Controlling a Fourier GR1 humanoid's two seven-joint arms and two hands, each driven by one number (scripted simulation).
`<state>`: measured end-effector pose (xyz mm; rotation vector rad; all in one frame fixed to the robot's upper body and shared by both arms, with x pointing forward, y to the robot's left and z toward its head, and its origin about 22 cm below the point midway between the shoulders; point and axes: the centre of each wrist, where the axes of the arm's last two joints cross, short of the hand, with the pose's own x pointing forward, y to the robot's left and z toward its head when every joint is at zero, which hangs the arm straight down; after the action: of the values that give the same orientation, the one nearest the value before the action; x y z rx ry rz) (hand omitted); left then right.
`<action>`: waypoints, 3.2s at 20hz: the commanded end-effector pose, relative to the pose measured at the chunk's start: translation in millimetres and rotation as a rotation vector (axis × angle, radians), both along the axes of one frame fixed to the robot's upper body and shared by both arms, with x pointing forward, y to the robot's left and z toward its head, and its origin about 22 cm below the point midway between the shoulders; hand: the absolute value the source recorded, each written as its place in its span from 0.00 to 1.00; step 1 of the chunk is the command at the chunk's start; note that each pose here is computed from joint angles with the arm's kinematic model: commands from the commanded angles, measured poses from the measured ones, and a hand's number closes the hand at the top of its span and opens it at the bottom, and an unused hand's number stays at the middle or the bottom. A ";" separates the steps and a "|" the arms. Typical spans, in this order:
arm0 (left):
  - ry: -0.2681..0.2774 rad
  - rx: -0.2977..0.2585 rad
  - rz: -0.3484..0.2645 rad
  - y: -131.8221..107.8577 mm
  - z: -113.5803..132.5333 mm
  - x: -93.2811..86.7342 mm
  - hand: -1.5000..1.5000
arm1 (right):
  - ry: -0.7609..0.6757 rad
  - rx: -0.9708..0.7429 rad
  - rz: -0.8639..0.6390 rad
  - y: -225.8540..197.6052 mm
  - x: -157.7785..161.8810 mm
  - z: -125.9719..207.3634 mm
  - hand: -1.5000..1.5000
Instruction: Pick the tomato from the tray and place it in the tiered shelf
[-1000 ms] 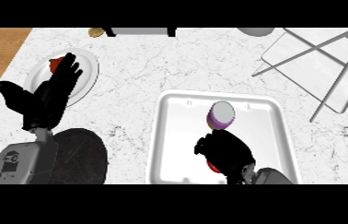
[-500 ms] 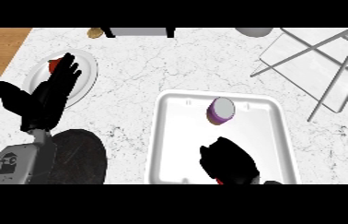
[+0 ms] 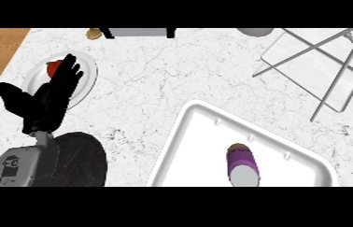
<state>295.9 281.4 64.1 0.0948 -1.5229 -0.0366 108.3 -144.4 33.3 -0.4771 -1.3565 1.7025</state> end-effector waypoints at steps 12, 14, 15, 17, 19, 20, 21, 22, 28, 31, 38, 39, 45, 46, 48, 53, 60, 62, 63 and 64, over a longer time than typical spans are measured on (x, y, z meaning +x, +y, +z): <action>-0.007 0.014 -0.004 2.1 1.6 -2.8 0.50 | -0.221 0.714 -0.225 -27.8 -42.4 133.8 1.00; -0.010 0.018 -0.009 3.9 4.7 0.9 0.50 | -0.259 0.735 -0.255 -31.4 -41.7 138.4 1.00; -0.012 -0.008 0.014 -2.3 -5.7 -0.8 0.50 | -0.246 0.731 -0.266 -31.5 -39.4 138.5 1.00; -0.005 0.007 -0.005 4.9 2.6 -0.7 0.50 | -0.268 0.742 -0.309 -32.7 -39.3 142.9 1.00; -0.014 -0.002 0.004 10.9 12.0 3.4 0.50 | -0.322 0.733 -0.341 -36.7 -35.5 147.6 1.00; -0.016 0.007 0.007 10.0 3.9 -0.5 0.50 | -0.372 0.712 -0.366 -38.4 -29.6 150.5 1.00; -0.015 0.011 -0.008 -5.4 3.5 -0.9 0.50 | -0.400 0.700 -0.387 -42.8 -25.4 151.3 1.00; -0.023 0.004 -0.021 -15.6 8.9 9.7 0.50 | -0.412 0.698 -0.398 -41.9 -17.3 151.5 1.00; -0.023 0.006 -0.007 6.1 8.0 3.1 0.50 | -0.452 0.662 -0.482 -56.8 2.4 161.5 1.00; -0.005 -0.003 -0.005 -6.3 5.0 -0.1 0.50 | -0.465 0.623 -0.554 -70.3 16.7 163.0 1.00; -0.001 -0.001 0.003 -3.3 6.3 -2.0 0.50 | -0.450 0.692 -0.651 -102.0 68.8 166.7 1.00; -0.011 0.012 0.003 1.1 5.3 -1.4 0.50 | -0.460 0.703 -0.671 -104.5 80.2 174.0 1.00; 0.001 0.010 0.004 -2.3 1.0 -5.0 0.50 | -0.464 0.771 -0.719 -190.7 111.8 198.8 1.00; -0.009 0.012 0.008 -1.6 11.0 5.8 0.50 | -0.454 0.806 -0.695 -205.3 115.8 201.6 1.00; 0.007 -0.005 -0.015 -3.5 -5.7 -5.3 0.50 | -0.454 0.819 -0.724 -243.9 129.9 211.6 1.00; -0.014 0.009 -0.017 -2.9 14.5 -2.6 0.50 | -0.415 0.791 -0.725 -304.3 141.1 212.2 1.00; -0.015 0.012 -0.019 -4.0 12.2 5.6 0.50 | -0.389 0.756 -0.708 -320.2 169.2 203.7 1.00; 0.009 -0.009 -0.040 -11.9 0.2 14.9 0.50 | -0.399 0.760 -0.748 -338.1 175.4 201.2 1.00; -0.012 -0.010 0.004 -16.1 1.0 12.6 0.50 | -0.387 0.759 -0.740 -336.9 185.3 197.2 1.00; -0.005 0.008 -0.015 -2.8 -0.8 2.6 0.50 | -0.379 0.776 -0.924 -344.4 167.2 196.3 1.00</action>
<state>303.1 274.1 63.5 0.0859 -1.5299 -0.0493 278.1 -474.2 238.0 -0.7587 -1.6755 0.4176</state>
